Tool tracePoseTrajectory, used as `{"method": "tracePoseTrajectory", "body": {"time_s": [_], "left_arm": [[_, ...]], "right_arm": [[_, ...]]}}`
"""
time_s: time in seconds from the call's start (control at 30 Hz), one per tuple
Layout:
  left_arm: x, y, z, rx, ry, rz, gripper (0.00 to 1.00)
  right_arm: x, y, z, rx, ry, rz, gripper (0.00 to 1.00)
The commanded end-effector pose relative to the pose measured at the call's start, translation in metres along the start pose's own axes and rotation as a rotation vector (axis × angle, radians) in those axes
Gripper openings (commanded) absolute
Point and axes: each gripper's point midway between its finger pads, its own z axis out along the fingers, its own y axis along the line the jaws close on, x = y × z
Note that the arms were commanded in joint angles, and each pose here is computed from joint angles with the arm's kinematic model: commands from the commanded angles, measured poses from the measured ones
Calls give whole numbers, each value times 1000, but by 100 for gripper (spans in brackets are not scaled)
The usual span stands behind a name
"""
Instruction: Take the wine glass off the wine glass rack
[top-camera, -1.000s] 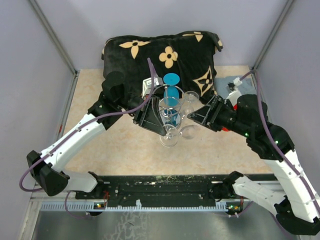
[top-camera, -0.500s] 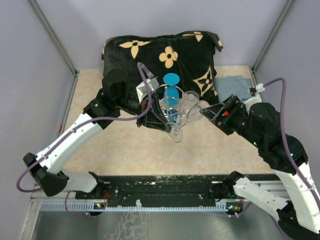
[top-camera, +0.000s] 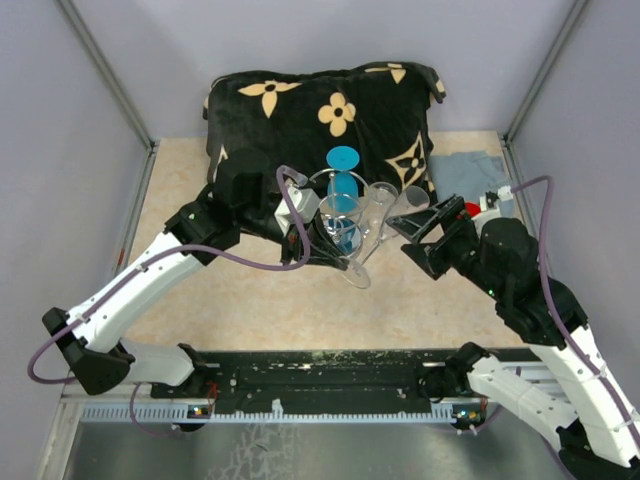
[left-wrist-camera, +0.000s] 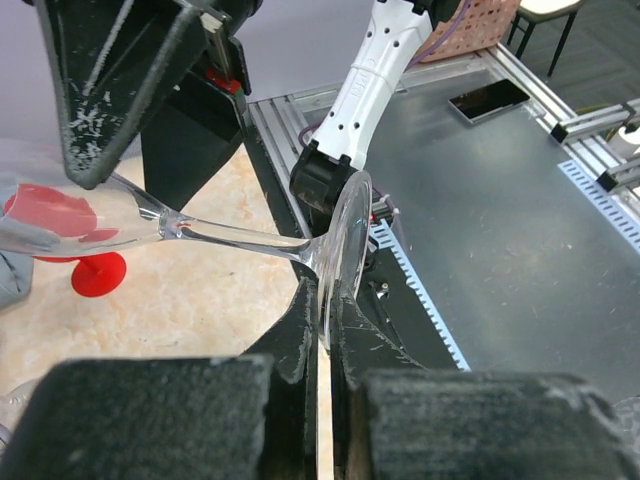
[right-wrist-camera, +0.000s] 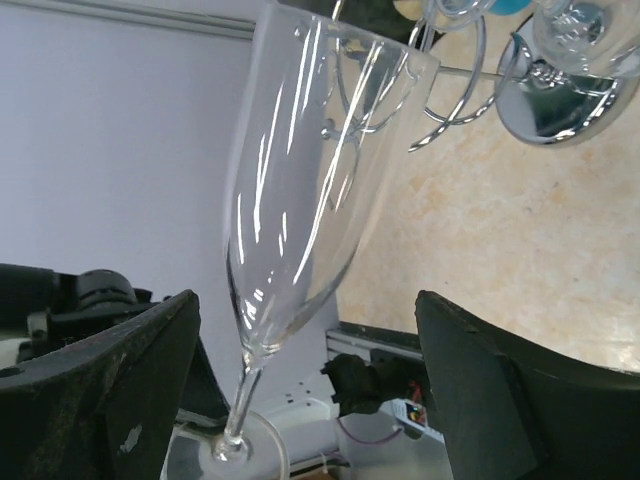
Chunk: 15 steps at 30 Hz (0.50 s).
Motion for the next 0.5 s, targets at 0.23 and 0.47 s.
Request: {"method": "tracePoseTrajectory", "body": {"time_s": [0.23, 0.47], "left_arm": [[-7, -21, 4, 33, 5, 153, 0], [-7, -27, 5, 49, 12, 171, 0]], "right_arm": [[-18, 34, 6, -178, -96, 129, 90], [-23, 42, 15, -208, -116, 155, 88]]}}
